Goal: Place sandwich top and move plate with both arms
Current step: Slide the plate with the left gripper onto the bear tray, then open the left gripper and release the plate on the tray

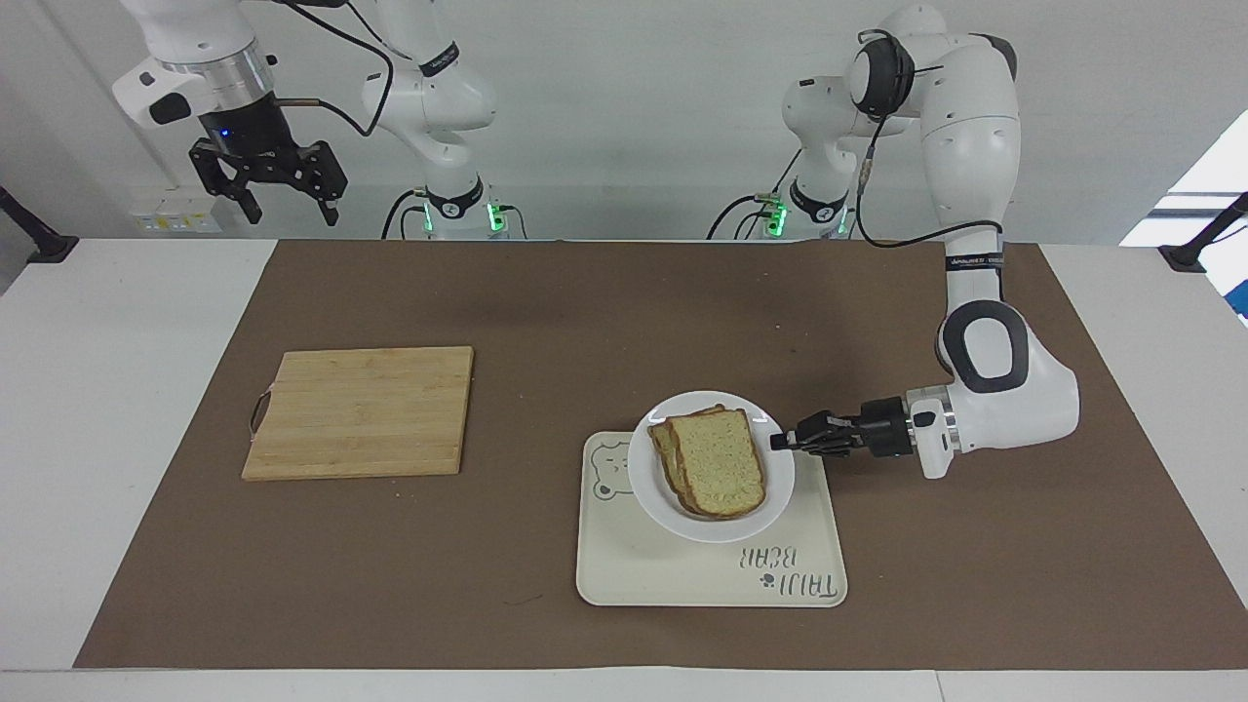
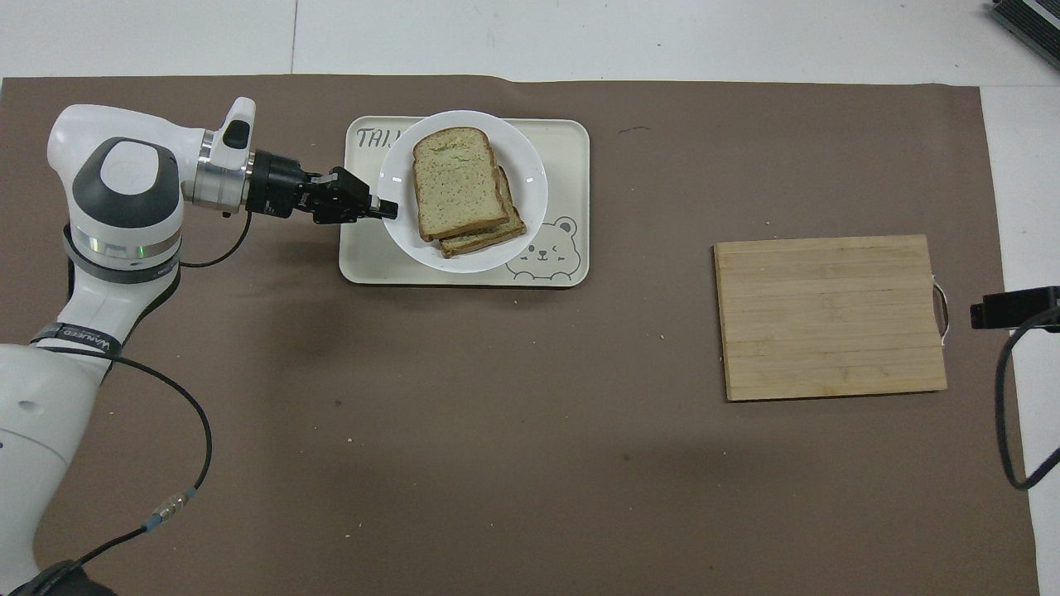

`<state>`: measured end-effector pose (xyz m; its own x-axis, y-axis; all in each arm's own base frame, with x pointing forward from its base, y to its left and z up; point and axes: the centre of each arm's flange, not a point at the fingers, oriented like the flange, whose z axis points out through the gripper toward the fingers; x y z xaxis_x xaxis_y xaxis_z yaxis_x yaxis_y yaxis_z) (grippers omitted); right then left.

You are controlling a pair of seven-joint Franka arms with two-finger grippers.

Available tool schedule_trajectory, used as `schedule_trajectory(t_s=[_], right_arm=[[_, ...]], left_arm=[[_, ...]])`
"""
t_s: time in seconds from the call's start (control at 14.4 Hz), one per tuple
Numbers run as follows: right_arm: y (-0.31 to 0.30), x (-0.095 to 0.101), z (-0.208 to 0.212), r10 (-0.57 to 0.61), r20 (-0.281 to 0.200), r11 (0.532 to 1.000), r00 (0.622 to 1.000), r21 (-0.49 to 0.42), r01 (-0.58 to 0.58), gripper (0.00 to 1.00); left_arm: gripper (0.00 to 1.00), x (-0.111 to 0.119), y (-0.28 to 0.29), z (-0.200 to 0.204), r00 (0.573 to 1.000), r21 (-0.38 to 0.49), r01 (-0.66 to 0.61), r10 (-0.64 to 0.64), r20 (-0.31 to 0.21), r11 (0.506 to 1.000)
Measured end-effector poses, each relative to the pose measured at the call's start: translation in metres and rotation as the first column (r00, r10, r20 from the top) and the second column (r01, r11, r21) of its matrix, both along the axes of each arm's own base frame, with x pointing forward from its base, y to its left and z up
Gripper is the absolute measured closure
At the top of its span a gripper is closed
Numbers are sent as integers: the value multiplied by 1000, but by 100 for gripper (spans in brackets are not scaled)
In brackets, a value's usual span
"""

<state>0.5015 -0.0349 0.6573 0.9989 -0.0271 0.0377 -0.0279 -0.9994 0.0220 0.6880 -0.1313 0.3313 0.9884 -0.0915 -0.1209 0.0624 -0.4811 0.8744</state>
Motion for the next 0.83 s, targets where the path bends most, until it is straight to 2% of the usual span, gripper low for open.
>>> schedule_trajectory(t_s=[0.42,0.83], right_arm=[[0,0,0,0,0,1000,1000,0,0,0],[0,0,0,0,0,1000,1000,0,0,0]], left_arm=[[96,7,-1,-21,1000,15,11,-11,-13,1000],[96,7,-6,-27,999,83,32,-31,-10,996]])
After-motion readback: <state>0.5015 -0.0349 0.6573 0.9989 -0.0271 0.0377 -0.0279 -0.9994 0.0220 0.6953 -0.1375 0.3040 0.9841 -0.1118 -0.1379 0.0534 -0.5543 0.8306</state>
